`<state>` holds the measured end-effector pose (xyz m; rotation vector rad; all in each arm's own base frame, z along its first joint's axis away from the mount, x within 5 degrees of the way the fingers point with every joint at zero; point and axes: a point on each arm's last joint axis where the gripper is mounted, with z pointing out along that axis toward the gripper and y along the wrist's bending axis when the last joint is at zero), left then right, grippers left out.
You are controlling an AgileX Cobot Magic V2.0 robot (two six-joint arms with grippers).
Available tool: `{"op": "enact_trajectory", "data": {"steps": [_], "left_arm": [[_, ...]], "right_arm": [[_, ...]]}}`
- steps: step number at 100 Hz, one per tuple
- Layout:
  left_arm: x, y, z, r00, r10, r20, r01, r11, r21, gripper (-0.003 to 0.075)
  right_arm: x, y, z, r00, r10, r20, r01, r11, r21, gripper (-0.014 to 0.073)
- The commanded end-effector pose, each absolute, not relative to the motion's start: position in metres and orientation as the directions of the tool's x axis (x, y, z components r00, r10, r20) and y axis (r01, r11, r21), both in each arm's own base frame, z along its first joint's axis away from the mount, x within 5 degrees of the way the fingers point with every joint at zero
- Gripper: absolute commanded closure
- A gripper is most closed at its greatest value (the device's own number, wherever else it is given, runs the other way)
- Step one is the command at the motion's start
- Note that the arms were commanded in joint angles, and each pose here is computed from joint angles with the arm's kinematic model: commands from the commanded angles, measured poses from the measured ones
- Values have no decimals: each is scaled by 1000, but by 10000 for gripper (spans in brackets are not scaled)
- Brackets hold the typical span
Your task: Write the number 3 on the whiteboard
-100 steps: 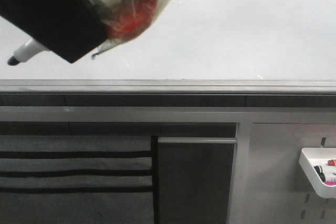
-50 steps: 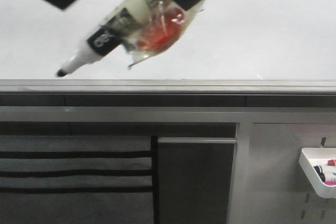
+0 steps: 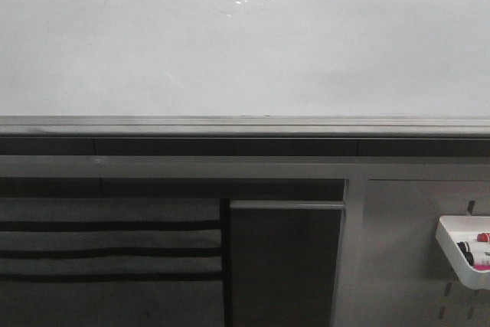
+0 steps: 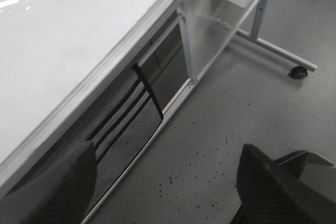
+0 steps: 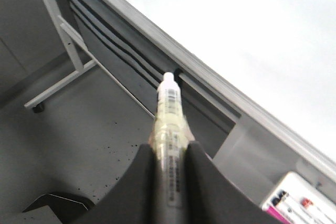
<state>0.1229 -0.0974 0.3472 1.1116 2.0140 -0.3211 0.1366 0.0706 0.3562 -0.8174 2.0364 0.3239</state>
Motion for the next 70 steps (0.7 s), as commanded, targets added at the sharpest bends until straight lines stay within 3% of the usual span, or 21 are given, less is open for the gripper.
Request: {"op": "enact_trajectory", "data": {"steps": [1, 15, 34, 70], "left_arm": [[126, -93, 355, -299, 450, -842, 734, 672, 99, 205], [130, -90, 352, -306, 416, -856, 703, 706, 92, 205], [131, -90, 352, -301, 412, -860, 700, 708, 94, 205], [137, -93, 348, -320, 421, -849, 701, 708, 87, 205]], "right_arm": [[134, 64, 357, -371, -342, -863, -599, 798, -59, 642], [132, 63, 345, -404, -332, -853, -599, 800, -28, 642], [143, 72, 360, -408, -194, -892, -591, 801, 96, 642], [218, 101, 393, -500, -282, -819, -661, 735, 150, 642]]}}
